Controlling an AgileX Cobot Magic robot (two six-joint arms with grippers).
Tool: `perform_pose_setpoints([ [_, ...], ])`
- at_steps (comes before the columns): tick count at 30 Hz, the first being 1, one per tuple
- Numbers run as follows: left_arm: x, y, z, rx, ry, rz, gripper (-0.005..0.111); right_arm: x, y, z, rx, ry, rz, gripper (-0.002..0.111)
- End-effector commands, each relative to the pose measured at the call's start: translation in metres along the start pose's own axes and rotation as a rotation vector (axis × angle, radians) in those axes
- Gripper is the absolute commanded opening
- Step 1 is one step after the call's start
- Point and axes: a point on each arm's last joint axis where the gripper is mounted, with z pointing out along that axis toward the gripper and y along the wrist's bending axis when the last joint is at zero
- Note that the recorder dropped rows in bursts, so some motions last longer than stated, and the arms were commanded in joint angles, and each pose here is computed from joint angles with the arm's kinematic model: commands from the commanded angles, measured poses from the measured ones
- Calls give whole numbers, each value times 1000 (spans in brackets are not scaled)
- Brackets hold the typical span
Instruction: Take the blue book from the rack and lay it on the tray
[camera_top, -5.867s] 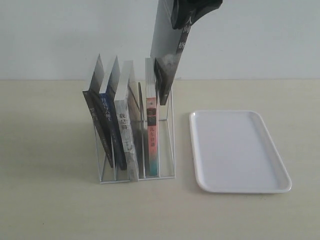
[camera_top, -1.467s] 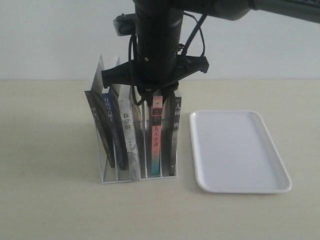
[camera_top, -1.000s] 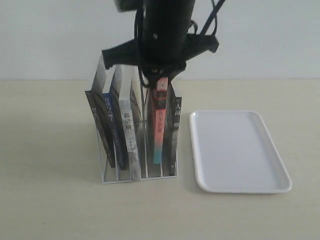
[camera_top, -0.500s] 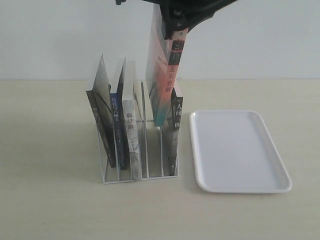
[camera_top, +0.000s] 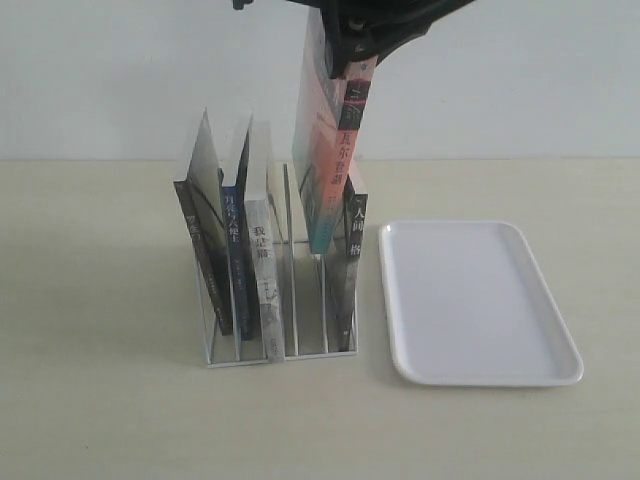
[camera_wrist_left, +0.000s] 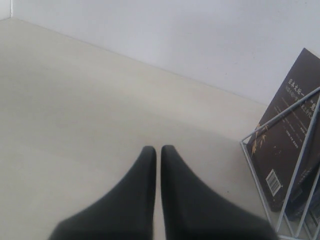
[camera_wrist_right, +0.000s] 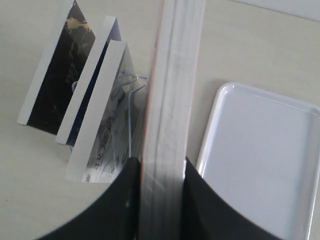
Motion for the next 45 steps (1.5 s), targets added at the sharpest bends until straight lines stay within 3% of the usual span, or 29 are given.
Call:
perform_pose_setpoints([
  [1,0,0,0,4,-12,4,4,-5,-6,-8,21,-55,-3,0],
  [9,0,0,0,4,-12,4,4,-5,-4,-2,23,-42,20,0],
  [25,0,0,0,4,-12,4,4,7,17,95,97,147,-31,0],
  [32,0,0,0,4,-12,4,4,10,20,114,110,159,-52,1],
  [34,0,0,0,4,-12,4,4,10,20,114,109,159,-51,8],
  [40,0,0,0,4,-12,4,4,11,19,113,115,177,-48,47],
  [45,0,0,0,4,-12,4,4,-3,18,84,86,102,-26,43],
])
